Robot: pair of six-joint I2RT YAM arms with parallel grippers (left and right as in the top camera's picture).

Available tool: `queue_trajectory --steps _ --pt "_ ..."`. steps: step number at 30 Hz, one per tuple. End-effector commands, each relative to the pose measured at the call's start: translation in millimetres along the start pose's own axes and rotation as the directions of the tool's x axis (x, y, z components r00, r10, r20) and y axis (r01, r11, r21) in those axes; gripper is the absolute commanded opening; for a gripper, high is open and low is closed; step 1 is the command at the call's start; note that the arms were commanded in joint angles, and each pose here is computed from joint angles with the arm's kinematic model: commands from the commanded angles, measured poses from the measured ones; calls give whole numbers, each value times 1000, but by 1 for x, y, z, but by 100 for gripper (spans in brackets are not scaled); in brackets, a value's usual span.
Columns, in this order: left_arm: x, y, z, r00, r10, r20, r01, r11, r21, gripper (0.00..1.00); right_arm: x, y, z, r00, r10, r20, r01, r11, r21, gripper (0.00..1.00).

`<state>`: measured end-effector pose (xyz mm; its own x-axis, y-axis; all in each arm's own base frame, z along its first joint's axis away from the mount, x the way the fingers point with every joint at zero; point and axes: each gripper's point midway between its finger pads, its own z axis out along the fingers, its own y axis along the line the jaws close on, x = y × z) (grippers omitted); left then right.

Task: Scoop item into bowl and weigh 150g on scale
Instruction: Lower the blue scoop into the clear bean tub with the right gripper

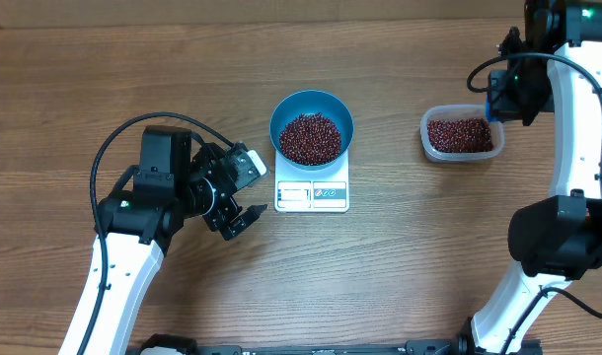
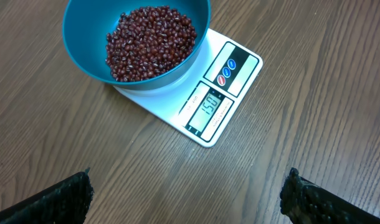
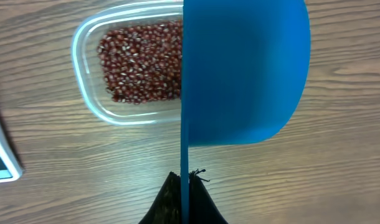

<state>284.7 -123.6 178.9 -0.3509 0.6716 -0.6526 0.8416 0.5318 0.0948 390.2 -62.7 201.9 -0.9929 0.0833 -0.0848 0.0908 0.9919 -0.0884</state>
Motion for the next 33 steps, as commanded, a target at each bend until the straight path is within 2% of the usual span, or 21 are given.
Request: queue_trajectory --steps 1,12,17,33 --pt "3 0 2 1000 11 -8 -11 1000 6 99 -3 -7 -21 998 -3 63 0 998 57 4" --pt "3 0 2 1000 11 -8 -11 1000 6 99 -3 0 -21 998 -11 65 8 999 53 4" --pt "3 0 2 1000 11 -8 -11 1000 6 100 -3 -6 -23 997 -29 65 21 992 122 4" --pt "3 0 2 1000 11 -8 -11 1000 6 100 -6 26 -28 990 -120 75 105 978 180 4"
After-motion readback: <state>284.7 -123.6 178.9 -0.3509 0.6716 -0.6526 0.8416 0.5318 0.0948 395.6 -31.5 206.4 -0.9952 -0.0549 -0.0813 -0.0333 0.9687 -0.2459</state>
